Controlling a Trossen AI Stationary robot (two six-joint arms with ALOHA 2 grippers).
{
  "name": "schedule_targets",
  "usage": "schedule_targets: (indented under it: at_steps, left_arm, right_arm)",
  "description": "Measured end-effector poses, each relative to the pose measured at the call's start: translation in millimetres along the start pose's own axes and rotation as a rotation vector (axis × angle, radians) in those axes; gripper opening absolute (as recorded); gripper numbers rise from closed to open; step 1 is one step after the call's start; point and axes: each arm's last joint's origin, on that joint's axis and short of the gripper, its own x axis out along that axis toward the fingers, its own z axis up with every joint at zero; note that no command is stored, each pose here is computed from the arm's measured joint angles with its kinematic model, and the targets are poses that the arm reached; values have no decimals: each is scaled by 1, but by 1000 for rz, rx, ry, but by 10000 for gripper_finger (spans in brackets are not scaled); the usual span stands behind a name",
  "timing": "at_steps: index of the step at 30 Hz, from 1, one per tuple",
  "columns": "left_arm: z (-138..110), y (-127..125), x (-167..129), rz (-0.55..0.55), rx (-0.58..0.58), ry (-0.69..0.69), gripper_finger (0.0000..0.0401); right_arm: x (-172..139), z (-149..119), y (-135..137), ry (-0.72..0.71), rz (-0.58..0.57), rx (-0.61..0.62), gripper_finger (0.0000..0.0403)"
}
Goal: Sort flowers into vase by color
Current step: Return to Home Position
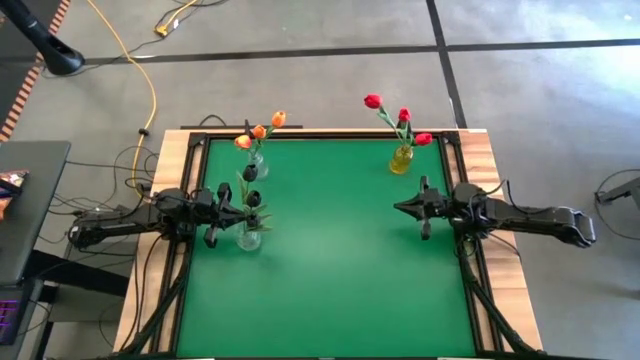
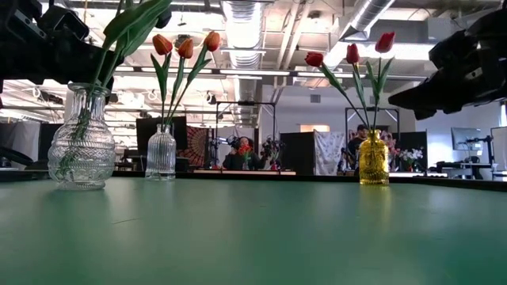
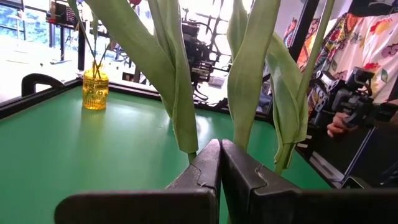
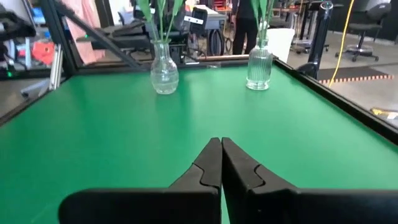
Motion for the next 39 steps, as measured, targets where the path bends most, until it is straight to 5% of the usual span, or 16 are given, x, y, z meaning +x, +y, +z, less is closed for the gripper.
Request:
schedule_targets:
  at_steps: [39]
  left_arm:
    - [0, 0, 0, 0, 1, 0, 0]
  right_arm:
    - [-1, -4, 0, 39, -4, 24, 31]
